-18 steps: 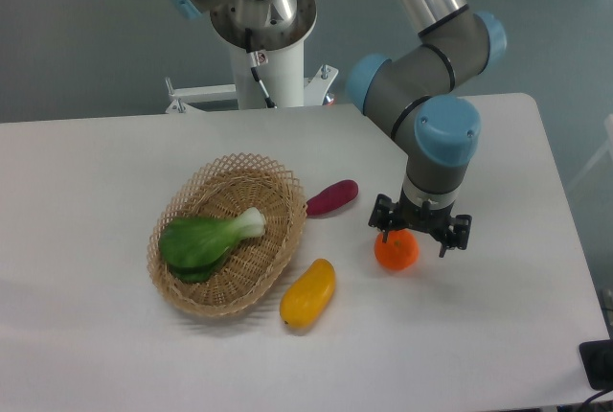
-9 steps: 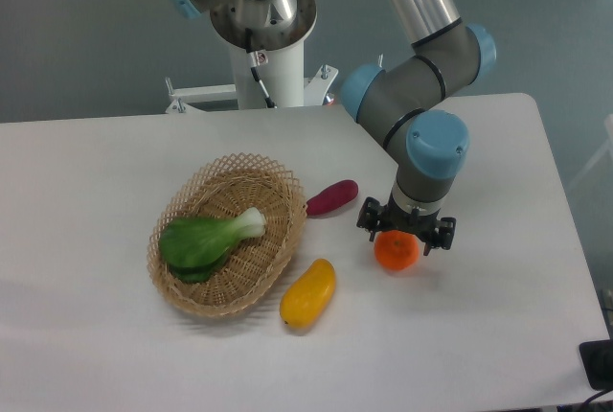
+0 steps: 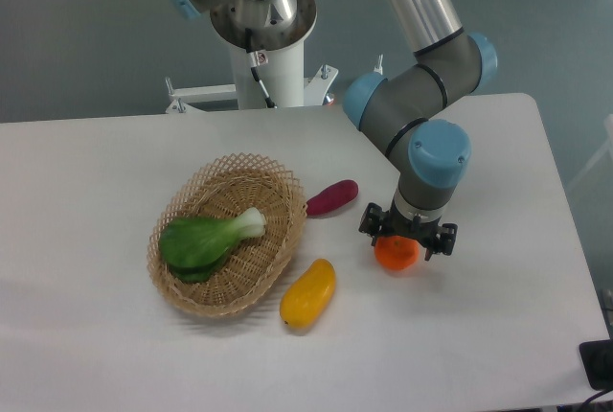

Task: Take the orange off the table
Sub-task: 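Lower the gripper around the orange, fingers straddling it, then close the gripper fingers on the orange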

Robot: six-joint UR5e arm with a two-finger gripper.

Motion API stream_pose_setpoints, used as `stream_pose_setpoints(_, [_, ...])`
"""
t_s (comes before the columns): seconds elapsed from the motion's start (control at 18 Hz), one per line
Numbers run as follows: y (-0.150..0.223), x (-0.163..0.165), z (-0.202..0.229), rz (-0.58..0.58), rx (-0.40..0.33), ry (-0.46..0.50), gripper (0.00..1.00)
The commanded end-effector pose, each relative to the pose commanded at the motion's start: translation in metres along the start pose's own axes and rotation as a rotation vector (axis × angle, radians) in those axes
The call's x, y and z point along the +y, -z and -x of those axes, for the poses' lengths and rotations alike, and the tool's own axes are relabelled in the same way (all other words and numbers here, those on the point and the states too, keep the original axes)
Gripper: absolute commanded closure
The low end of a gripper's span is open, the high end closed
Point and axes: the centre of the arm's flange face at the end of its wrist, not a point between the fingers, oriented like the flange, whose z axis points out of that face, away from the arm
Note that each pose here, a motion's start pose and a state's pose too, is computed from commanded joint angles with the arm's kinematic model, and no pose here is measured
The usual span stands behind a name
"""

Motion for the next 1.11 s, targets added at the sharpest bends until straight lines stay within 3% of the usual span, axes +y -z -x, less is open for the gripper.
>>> stream_pose_setpoints(1.06, [-0.017,-0.003,-0.004,0.004,0.003,-0.006,0.0])
stream_pose_setpoints(1.11, [-0.017,-0.003,-0.004,0.005,0.002,-0.004,0.05])
